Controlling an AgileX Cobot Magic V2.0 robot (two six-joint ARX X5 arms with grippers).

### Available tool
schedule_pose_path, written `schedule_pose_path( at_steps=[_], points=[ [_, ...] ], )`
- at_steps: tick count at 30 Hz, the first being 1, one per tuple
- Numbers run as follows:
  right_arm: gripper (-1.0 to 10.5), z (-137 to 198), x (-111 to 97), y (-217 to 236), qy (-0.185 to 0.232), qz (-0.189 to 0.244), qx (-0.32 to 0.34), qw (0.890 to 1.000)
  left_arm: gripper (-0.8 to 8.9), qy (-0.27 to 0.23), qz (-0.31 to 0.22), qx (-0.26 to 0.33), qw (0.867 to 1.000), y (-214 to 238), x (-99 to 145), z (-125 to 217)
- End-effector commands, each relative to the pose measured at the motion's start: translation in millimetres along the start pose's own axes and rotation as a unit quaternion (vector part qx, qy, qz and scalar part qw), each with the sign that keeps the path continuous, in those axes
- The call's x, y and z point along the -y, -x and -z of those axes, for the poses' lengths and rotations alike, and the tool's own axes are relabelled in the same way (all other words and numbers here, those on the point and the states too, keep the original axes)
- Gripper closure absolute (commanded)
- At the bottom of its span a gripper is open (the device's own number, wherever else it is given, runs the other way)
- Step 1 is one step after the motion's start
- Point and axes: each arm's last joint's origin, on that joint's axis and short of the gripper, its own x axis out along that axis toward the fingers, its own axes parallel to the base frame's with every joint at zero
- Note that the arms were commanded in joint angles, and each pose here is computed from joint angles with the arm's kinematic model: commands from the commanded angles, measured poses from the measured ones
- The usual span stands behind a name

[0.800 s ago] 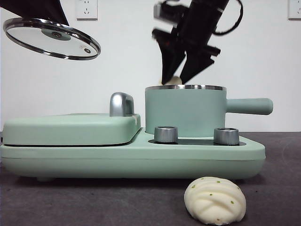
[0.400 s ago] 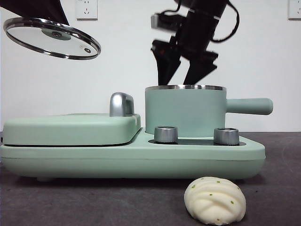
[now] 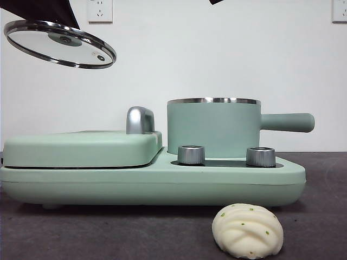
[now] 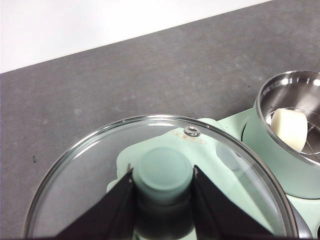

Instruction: Put the buns in a small steamer

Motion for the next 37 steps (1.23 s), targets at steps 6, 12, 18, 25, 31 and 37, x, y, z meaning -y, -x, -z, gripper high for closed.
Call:
schedule_pose_path(
  at_steps=[6,12,18,25,31,37],
  points=[
    [5.7,58.4,-27.3,24.7,-0.016,-0.038,0.035,0.999,8.03,-0.003,0.001,0.026,1.0,4.1,0.4,-8.6],
    [5.7,110.6,-41.6,22.2,-0.006,-0.068,-0.017,0.997,8.03,-0.002,0.001,0.026,1.0,4.1,0.4,-8.5],
    [5.7,154.1,-49.5,6.6,-0.001,-0.055,-0.101,0.993,8.03,-0.002,0.001,0.025,1.0,4.1,0.5,-8.5],
    [5.7,178.5,-51.3,-6.8,-0.023,-0.052,-0.167,0.984,8.03,-0.001,0.001,0.025,1.0,4.1,0.5,-8.5],
    [5.7,185.9,-51.8,-17.0,-0.024,-0.053,-0.2,0.978,8.03,0.0,0.001,0.025,1.0,4.1,0.5,-8.5],
    [5.7,197.1,-55.3,-31.2,-0.019,-0.054,-0.243,0.968,8.03,-0.001,0.001,0.025,1.0,4.1,0.5,-8.5]
  ],
)
